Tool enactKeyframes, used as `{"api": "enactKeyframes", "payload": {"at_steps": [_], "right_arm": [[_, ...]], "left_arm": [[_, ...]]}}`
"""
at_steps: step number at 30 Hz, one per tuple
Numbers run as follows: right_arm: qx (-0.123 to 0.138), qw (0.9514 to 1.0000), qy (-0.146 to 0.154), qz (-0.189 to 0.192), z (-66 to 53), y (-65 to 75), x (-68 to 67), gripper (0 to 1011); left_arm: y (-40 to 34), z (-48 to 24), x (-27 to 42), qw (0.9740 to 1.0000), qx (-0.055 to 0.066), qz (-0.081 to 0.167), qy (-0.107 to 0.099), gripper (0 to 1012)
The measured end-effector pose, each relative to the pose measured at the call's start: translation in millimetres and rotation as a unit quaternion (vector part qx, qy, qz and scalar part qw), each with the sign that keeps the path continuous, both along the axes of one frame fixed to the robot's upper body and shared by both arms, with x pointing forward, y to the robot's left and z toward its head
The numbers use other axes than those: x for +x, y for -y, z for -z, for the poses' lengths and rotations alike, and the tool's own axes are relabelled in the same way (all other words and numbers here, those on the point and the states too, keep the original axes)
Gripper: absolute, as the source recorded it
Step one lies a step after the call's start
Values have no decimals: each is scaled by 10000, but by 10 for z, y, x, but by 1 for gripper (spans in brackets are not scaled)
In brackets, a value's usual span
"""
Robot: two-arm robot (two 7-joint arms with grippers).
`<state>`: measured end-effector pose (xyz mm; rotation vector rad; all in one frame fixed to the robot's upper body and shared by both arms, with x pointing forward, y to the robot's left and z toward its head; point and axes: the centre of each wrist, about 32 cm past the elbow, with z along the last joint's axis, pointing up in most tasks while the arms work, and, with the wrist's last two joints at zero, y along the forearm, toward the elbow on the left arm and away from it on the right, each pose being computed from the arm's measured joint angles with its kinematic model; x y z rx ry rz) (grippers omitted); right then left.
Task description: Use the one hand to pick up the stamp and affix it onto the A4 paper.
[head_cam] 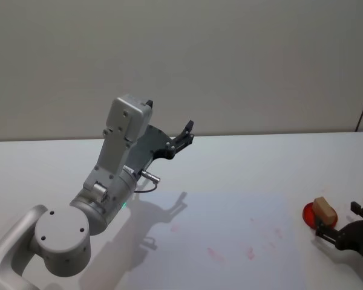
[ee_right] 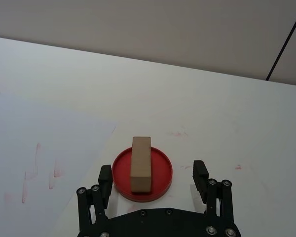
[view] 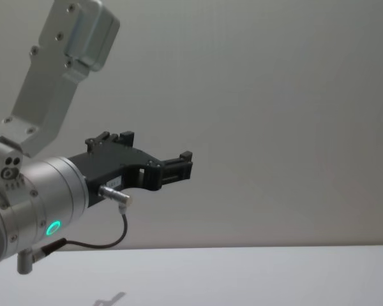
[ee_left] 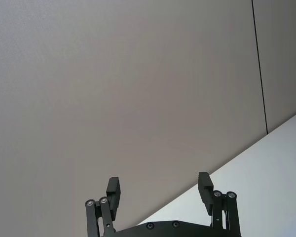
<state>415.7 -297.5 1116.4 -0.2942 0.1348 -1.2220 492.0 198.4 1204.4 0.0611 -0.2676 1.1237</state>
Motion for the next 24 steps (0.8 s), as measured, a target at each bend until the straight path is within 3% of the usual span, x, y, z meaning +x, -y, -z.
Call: {"api": "enactKeyframes", "payload": {"at_steps": [24], "right_arm": [[56, 10000, -9, 34, 101, -63, 26, 1001]], "left_arm": [[0, 0, 0, 10000, 0, 0, 0, 1001]]}}
